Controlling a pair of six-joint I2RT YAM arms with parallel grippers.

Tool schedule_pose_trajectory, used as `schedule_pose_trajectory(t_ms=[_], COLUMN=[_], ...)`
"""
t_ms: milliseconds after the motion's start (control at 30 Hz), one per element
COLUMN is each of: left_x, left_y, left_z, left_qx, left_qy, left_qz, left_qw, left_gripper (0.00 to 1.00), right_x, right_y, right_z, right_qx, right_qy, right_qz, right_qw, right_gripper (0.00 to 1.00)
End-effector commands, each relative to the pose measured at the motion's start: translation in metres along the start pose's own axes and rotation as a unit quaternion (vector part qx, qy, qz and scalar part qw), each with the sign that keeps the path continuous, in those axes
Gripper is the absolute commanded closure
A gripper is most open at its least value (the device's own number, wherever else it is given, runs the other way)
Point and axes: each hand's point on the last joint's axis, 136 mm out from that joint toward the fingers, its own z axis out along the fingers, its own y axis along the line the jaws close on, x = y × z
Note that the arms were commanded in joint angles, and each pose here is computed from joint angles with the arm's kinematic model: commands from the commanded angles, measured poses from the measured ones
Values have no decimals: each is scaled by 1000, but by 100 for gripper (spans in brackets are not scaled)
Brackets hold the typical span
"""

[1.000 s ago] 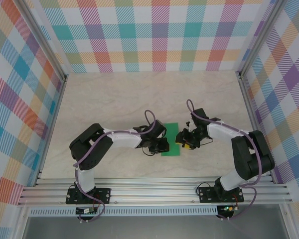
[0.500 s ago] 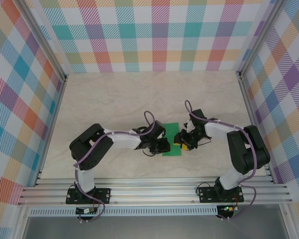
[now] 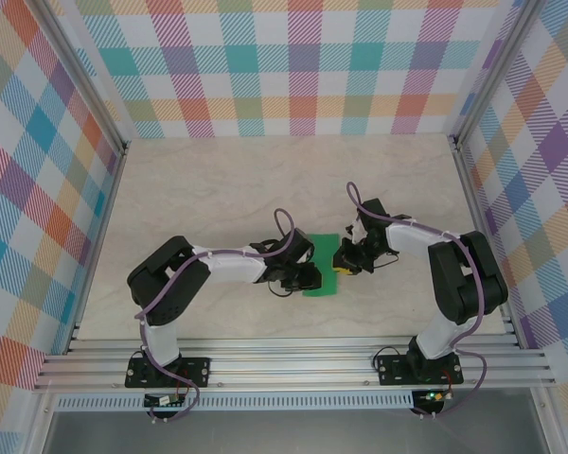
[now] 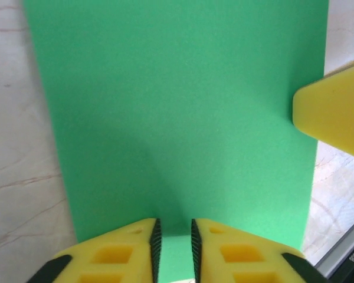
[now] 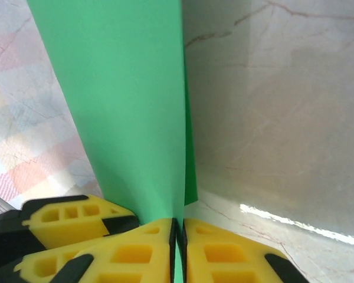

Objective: Fold a paper plane with a square sheet of paper (pick it up from the middle)
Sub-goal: Third fold the triangle at the center of the table.

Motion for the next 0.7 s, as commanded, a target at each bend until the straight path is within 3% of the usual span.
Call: schedule_pose_trajectory(t_ms=[0,100,367,667], left_x=[-4,-4,25,34], left_y=[-10,-24,-43,-38], left_z=[-24,-40,-42,-23], left_qx=[-1,-5,-104,-234], left_qy=[-34,-59,-58,-57], left_qz=[33,91,256,366], left_qw=[999,994,959,899], left_gripper=[66,50,34,28], right_x=[0,1,0,-1], right_y=[7,11,21,24], right_z=[-5,-7,-11,-10], right_qx=[-8,-13,-28,-35], right_qy=[10,13,17,28], right_qz=[-3,-2,-1,0], right_qw=[1000,1000,999,999], right_gripper=[90,90,91,90])
